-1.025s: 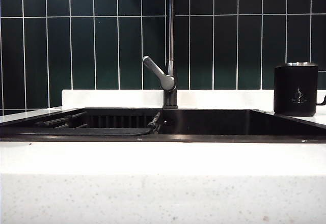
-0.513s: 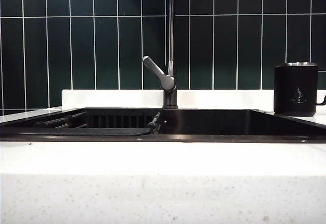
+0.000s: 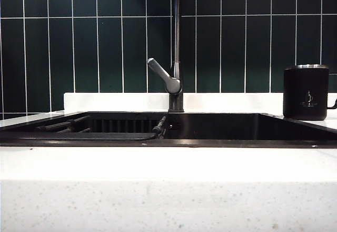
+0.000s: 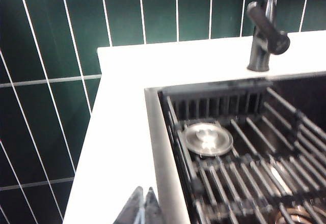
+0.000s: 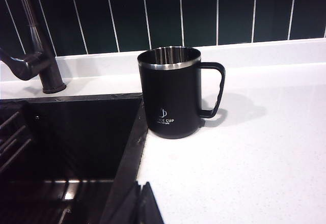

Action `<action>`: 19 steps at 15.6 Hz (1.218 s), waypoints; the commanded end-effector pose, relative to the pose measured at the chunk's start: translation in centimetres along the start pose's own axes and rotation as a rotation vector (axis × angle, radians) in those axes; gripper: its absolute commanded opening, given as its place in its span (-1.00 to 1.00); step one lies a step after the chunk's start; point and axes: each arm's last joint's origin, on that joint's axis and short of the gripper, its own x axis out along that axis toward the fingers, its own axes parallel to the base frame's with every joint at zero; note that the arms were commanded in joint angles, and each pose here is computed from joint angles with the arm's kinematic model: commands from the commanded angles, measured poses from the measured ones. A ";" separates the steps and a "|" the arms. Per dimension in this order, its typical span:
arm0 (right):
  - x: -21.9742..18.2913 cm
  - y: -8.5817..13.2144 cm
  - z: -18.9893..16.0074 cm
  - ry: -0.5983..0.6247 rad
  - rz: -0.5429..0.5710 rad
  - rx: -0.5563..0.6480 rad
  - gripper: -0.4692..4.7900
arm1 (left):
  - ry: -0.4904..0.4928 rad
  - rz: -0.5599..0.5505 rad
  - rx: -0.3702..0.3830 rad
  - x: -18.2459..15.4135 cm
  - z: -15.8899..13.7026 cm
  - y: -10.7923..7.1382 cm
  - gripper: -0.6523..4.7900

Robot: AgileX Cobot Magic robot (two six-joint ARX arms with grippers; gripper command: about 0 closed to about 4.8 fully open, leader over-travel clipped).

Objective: Pick up the mug next to the sink, go to the faucet to get some water, pour the water into the sink, and finally put the mug back to its place.

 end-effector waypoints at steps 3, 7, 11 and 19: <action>-0.1 0.1 0.8 -0.076 0.008 0.027 -0.84 | -0.080 0.087 -0.003 -0.1 0.9 0.3 -0.78; -0.4 0.2 2.0 -0.068 0.008 0.105 -0.82 | -0.127 0.072 -0.074 -0.4 2.8 0.4 -0.78; -1.0 0.2 4.4 -0.090 -0.023 0.104 -0.82 | -0.171 0.066 -0.033 -1.3 5.9 0.6 -0.78; -0.1 0.4 9.9 -0.059 -0.146 -0.134 -0.82 | -0.119 0.078 0.137 1.7 13.5 1.2 -0.78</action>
